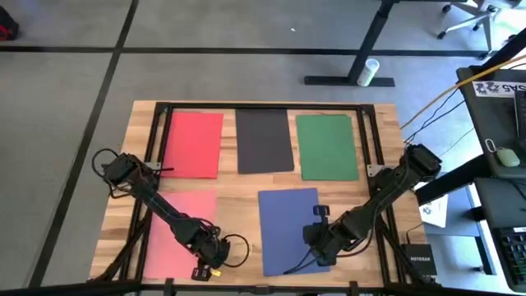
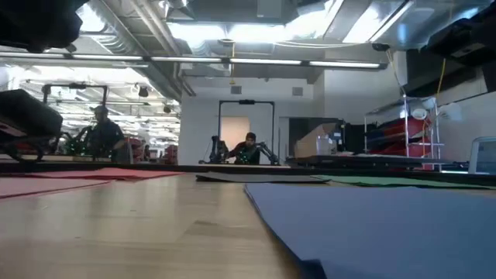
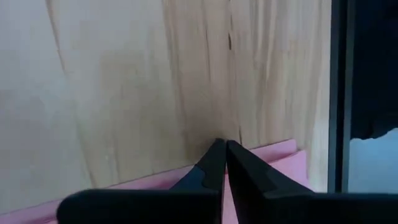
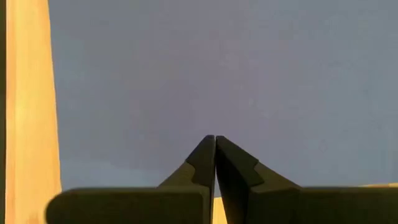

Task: Organize paper
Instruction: Adjust the stacked pink papers

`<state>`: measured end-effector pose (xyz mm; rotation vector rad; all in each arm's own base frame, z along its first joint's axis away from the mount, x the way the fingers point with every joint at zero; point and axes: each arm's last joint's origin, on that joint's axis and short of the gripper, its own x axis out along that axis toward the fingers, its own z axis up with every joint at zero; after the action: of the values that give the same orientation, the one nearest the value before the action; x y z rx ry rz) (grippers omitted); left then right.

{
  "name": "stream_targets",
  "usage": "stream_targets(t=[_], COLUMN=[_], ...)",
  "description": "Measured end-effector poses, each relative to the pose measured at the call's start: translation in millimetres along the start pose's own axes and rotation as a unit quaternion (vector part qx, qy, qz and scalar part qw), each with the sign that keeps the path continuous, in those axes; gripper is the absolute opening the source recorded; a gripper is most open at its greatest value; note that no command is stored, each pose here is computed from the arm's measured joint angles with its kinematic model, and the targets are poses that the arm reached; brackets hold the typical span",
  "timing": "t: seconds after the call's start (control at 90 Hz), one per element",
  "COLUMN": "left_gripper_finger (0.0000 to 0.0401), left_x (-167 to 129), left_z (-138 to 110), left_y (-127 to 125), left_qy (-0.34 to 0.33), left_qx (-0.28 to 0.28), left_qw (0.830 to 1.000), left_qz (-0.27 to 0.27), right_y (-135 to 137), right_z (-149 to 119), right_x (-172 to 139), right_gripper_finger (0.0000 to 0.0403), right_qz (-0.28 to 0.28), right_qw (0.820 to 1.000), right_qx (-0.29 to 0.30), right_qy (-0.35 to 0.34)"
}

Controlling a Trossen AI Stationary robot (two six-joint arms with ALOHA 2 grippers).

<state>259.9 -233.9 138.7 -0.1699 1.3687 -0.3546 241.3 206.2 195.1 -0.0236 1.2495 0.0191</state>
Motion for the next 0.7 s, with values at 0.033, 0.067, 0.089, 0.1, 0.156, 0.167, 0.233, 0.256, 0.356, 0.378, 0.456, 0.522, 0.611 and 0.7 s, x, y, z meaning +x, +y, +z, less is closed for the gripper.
stream_targets(t=[0.033, 0.067, 0.089, 0.1, 0.156, 0.167, 0.233, 0.256, 0.356, 0.378, 0.456, 0.522, 0.611, 0.7], left_gripper_finger=[0.0000, 0.0000, 0.0000, 0.0000, 0.0000, 0.0000, 0.0000, 0.0000, 0.0000, 0.0000, 0.0000, 0.0000, 0.0000, 0.0000], left_x=[0, -1, -2, -2, -4, -5, -8, -9, -13, -15, -19, -24, -33, -40], left_z=[0, 1, 2, 2, 5, 5, 7, 8, 12, 14, 19, 22, 23, 17], left_y=[-1, -2, -2, -3, -5, -6, -6, -6, -6, -7, -9, -10, -11, -8], left_qy=[0.001, 0.002, 0.002, 0.002, 0.001, 0.002, 0.004, 0.005, 0.000, -0.003, -0.010, -0.010, 0.010, 0.053], left_qx=[0.003, 0.006, 0.009, 0.010, 0.016, 0.016, 0.021, 0.021, 0.024, 0.025, 0.031, 0.029, 0.006, -0.038], left_qw=[1.000, 1.000, 1.000, 1.000, 1.000, 1.000, 1.000, 1.000, 1.000, 1.000, 0.999, 0.999, 0.999, 0.994], left_qz=[-0.002, -0.003, -0.005, -0.006, -0.006, -0.006, 0.000, 0.002, 0.014, 0.014, 0.016, 0.023, 0.050, 0.093], right_y=[0, 0, 0, 0, 0, 0, 0, 0, 0, 0, 0, 0, 0, 0], right_z=[0, 0, 0, 0, 0, 0, 0, 0, 0, 0, 0, 0, 0, 0], right_x=[0, 0, 0, 0, 0, 0, 0, 0, 0, 0, 0, 0, 0, 0], right_gripper_finger=[0.0000, 0.0000, 0.0000, 0.0000, 0.0000, 0.0000, 0.0000, 0.0000, 0.0000, 0.0000, 0.0000, 0.0000, 0.0000, 0.0000], right_qz=[0.000, 0.000, 0.000, 0.000, 0.000, 0.000, 0.000, 0.000, 0.000, 0.000, 0.000, 0.001, 0.003, 0.003], right_qw=[1.000, 1.000, 1.000, 1.000, 1.000, 1.000, 1.000, 1.000, 1.000, 1.000, 1.000, 1.000, 1.000, 1.000], right_qx=[0.000, 0.000, 0.000, 0.000, 0.000, 0.000, 0.000, 0.000, 0.000, 0.000, 0.000, 0.000, 0.000, 0.000], right_qy=[0.000, 0.000, 0.000, 0.000, 0.000, 0.000, 0.000, 0.000, 0.000, 0.000, 0.000, 0.001, 0.003, 0.003])
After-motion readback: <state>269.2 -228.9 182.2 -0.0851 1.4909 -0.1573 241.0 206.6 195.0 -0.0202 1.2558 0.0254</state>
